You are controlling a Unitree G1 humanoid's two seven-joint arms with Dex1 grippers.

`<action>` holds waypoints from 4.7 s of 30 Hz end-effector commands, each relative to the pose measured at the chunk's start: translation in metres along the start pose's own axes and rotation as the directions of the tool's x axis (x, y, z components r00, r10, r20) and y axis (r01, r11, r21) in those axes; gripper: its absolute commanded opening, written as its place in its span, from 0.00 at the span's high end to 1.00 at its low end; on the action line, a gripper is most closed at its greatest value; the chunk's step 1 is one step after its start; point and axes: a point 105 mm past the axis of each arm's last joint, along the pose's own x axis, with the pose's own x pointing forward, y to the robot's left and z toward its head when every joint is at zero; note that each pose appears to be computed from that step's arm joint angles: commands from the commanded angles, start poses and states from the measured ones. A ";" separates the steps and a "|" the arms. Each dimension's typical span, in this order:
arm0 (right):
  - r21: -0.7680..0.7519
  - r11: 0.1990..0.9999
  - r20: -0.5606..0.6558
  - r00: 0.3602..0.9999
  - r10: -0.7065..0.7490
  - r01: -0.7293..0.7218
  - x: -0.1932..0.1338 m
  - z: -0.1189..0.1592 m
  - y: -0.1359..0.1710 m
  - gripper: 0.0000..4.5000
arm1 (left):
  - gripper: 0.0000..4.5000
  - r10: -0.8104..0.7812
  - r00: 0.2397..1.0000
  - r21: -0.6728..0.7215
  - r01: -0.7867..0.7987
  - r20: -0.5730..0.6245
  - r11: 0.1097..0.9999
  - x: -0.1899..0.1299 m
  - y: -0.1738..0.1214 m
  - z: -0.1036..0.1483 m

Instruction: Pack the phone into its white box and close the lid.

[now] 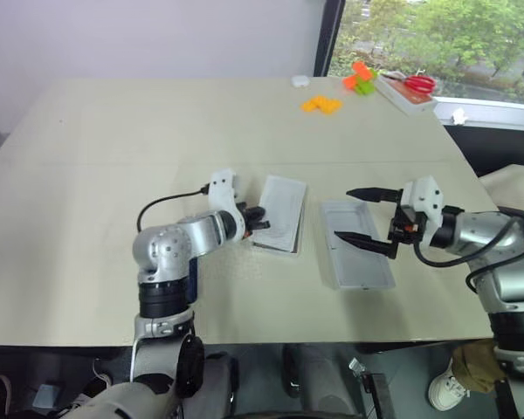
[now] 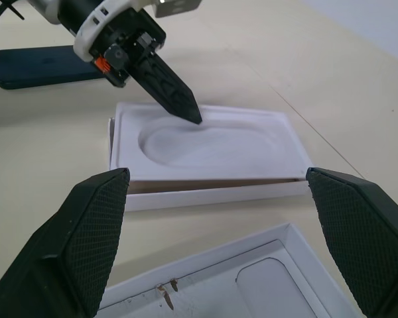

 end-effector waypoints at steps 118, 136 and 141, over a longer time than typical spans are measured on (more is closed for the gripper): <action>-0.017 0.997 0.149 0.987 -0.067 0.070 0.042 0.029 -0.005 0.47 | 1.00 0.096 0.991 0.305 -0.120 0.093 0.945 -0.061 0.042 0.042; -0.027 0.997 0.146 0.987 -0.071 0.076 0.041 0.029 -0.007 0.47 | 1.00 0.084 0.991 0.320 -0.045 -0.109 0.946 -0.035 0.038 -0.018; -0.029 0.996 0.146 0.986 -0.077 0.082 0.041 0.030 -0.008 0.47 | 1.00 0.031 0.993 0.308 0.006 -0.117 0.951 -0.025 0.019 -0.025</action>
